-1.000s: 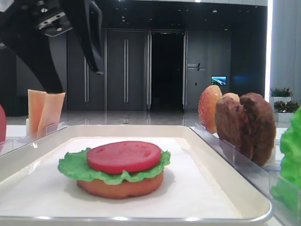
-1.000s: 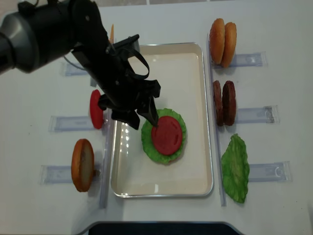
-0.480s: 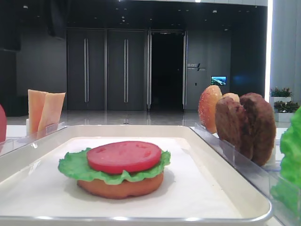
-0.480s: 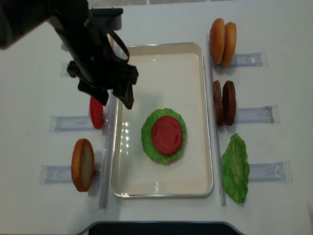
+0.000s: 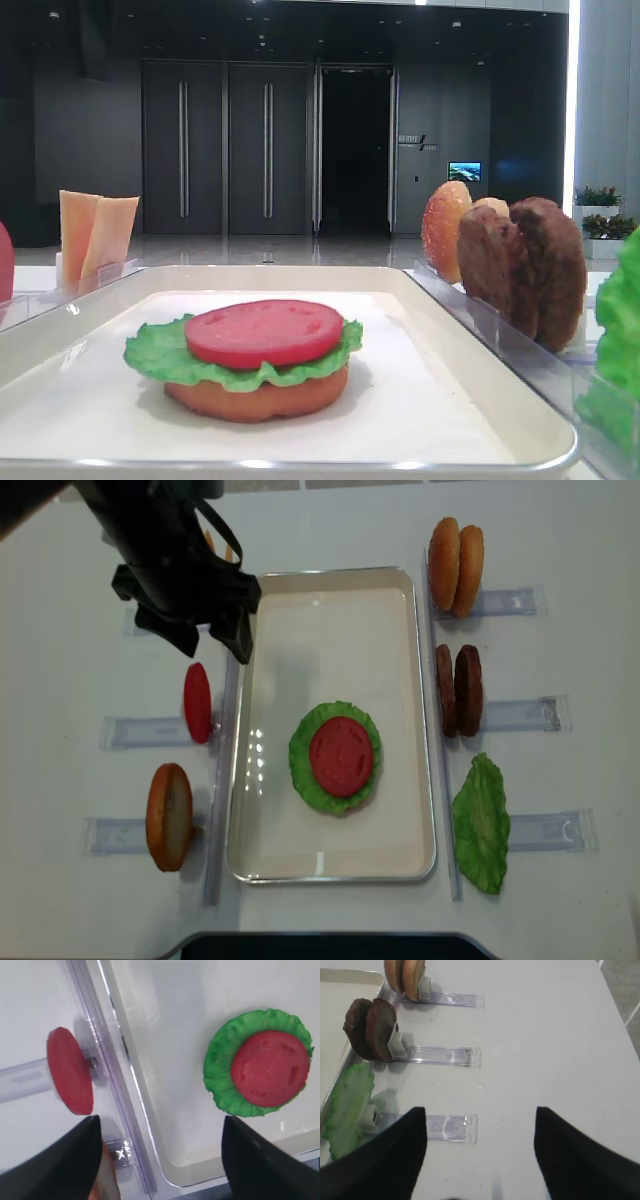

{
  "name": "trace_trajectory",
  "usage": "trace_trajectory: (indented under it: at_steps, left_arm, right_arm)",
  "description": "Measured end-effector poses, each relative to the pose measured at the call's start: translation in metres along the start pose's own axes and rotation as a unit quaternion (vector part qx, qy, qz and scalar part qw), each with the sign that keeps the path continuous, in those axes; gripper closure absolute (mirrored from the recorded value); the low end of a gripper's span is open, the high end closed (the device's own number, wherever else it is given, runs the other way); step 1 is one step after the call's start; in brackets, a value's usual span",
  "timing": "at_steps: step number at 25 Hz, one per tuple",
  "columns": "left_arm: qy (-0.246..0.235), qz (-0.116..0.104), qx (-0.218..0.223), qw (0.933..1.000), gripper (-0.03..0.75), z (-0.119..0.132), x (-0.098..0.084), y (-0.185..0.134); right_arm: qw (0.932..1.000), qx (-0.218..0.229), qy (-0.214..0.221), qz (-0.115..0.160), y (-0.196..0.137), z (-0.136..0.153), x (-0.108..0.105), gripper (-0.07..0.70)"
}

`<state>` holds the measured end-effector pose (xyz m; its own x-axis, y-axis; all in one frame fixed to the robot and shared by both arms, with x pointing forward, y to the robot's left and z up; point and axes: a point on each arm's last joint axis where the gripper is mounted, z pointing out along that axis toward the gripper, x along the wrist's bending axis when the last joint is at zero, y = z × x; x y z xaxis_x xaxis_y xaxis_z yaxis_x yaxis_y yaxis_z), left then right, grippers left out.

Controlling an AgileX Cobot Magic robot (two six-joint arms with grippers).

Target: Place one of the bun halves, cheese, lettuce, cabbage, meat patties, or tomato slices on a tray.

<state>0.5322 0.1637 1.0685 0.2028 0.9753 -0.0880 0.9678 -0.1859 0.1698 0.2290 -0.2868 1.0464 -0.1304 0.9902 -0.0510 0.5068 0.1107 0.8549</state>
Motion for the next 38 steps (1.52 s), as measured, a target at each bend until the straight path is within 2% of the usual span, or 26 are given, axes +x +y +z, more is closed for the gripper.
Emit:
trace_trajectory:
  at_steps: [5,13,22,28,32,38]
  left_arm:
    - [0.016,-0.016,-0.005,0.9997,0.150,-0.001,0.025,0.005]
    - [0.075,-0.022,-0.012,0.9969,0.150,-0.004,0.064,0.009]
    - [0.103,-0.078,-0.010,0.9916,0.150,-0.011,0.127,0.006]
    - [0.113,-0.099,-0.008,0.9886,0.150,-0.015,0.157,0.000]
    - [0.117,-0.103,-0.014,0.9877,0.150,-0.022,0.163,-0.006]
    - [0.129,-0.095,-0.024,0.9868,0.150,-0.037,0.155,-0.036]
  right_arm:
    - [1.0000,0.000,0.000,0.000,0.000,0.000,0.000,0.161]
    - [1.0000,0.000,0.000,0.000,0.000,0.000,0.000,0.161]
    - [1.0000,0.000,0.000,0.000,0.000,0.000,0.000,0.161]
    - [1.0000,0.000,0.000,0.000,0.000,0.000,0.000,0.161]
    - [1.0000,0.000,0.000,0.000,0.000,0.000,0.000,0.161]
    - [1.0000,0.000,0.000,0.000,0.000,0.000,0.000,0.161]
